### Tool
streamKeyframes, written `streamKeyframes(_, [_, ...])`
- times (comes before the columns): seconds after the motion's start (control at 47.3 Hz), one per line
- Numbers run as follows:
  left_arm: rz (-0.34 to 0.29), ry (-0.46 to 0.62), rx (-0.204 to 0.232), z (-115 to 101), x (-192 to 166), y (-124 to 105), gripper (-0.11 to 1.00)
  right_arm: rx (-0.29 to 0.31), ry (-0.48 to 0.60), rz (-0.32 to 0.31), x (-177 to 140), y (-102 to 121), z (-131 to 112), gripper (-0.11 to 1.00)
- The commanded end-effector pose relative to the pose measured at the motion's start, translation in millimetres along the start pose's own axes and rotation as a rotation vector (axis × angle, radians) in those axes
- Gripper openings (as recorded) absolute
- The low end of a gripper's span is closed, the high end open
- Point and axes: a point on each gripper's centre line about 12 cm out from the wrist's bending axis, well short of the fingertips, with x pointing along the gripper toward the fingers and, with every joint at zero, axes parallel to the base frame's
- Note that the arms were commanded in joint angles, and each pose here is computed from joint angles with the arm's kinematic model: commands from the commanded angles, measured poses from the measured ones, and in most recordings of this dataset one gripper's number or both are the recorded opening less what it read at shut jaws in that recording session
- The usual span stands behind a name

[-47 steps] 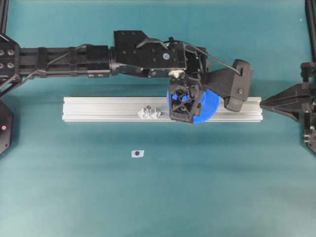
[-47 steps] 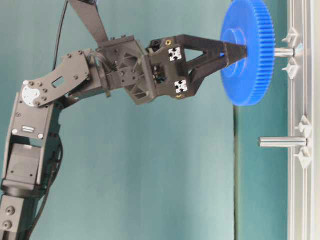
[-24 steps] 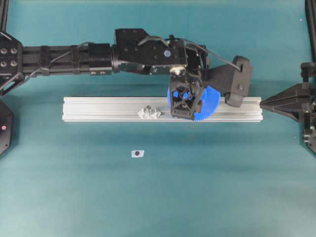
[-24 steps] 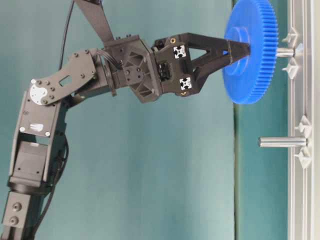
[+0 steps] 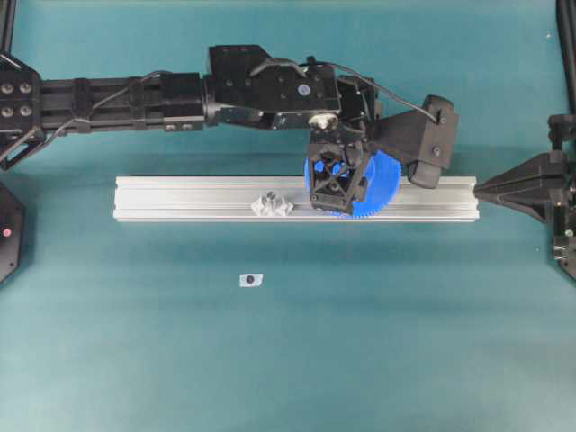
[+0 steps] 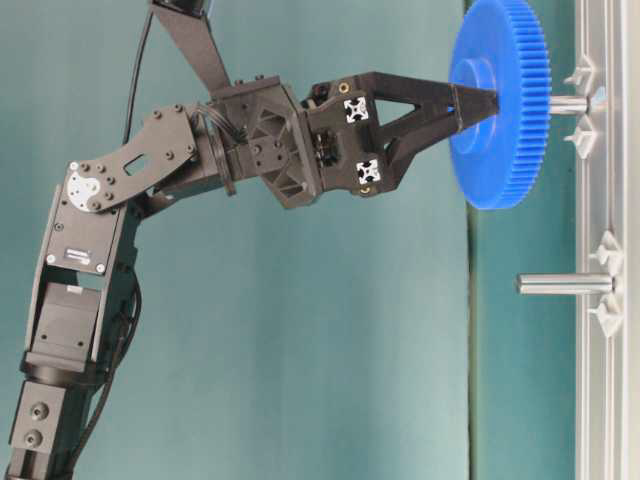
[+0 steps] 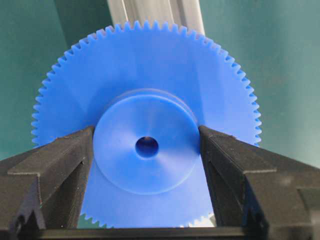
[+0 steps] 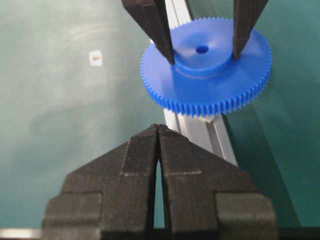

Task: Find the location of the shaft and insert the large gear.
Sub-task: 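Align the gear hole over the shaft and lower it down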

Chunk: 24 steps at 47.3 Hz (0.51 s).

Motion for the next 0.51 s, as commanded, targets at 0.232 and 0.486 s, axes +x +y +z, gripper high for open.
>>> streamKeyframes(0.232, [0.030,-0.033,-0.018,1.5,-18.0,18.5,0.70,0.011,-0.015,0.001,0.0,1.0,7.6,0.01])
streamKeyframes(0.486, [0.029,-0.029,-0.016,1.1,-16.3,18.3,0.70,0.011,-0.015,0.001,0.0,1.0,7.6,0.01])
